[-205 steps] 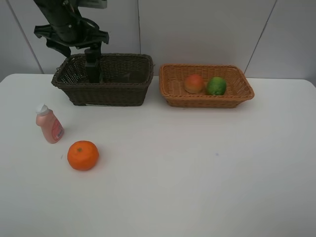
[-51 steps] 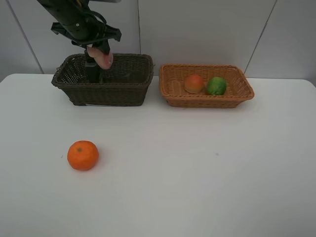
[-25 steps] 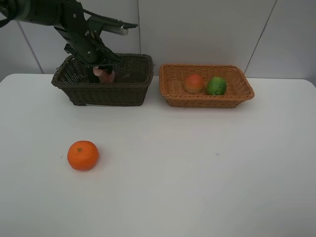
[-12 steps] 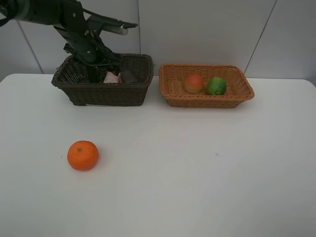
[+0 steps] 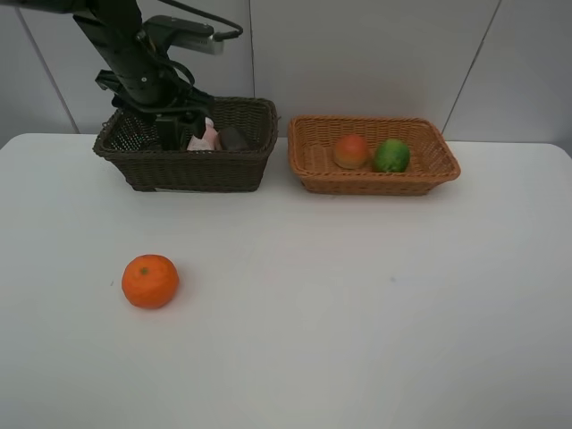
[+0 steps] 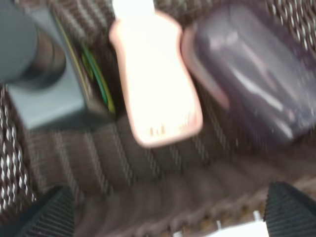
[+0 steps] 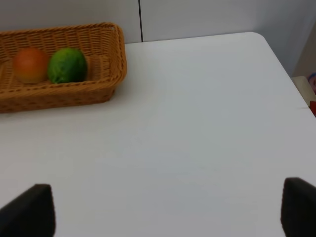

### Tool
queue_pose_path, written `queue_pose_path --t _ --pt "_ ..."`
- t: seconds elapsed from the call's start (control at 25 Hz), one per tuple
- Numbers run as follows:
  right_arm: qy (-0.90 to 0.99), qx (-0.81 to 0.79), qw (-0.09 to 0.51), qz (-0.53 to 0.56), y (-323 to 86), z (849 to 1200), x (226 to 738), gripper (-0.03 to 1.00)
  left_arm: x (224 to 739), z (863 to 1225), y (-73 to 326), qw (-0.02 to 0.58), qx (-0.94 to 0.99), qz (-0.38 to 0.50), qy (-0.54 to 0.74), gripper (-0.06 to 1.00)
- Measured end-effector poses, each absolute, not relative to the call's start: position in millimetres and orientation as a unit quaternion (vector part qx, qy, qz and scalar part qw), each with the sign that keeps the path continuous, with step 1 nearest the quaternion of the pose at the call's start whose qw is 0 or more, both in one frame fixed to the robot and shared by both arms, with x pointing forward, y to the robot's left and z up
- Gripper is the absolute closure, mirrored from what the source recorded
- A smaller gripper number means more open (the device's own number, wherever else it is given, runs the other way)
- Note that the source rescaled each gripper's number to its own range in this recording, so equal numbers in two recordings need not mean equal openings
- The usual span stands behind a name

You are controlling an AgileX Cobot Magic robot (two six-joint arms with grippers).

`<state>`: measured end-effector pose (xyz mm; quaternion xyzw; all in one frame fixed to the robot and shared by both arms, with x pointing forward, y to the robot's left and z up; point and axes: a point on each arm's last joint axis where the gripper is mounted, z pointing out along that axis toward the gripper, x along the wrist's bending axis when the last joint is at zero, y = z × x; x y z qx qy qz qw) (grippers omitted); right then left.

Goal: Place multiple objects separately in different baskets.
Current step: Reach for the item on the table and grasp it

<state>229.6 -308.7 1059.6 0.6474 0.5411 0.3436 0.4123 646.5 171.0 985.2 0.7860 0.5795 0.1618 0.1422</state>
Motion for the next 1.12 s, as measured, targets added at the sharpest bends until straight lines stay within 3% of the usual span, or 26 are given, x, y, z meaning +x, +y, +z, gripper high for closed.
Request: queue_pose_path --t 0.36,0.64,1.12 --pt "0.541 0.647 0.412 0.344 -308.7 1059.6 229.6 -0.01 587.9 982.4 177.2 0.102 0.802 0.124 0.575 -0.05" --pt "0.541 0.647 0.412 0.344 -308.7 1059.6 229.6 -0.01 542.8 960.5 157.5 0.045 0.834 0.076 0.545 -0.05" --pt "0.541 0.647 0.412 0.344 -308.7 1059.6 229.6 -0.01 504.0 936.6 143.1 -0.017 0.83 0.036 0.556 -0.06"
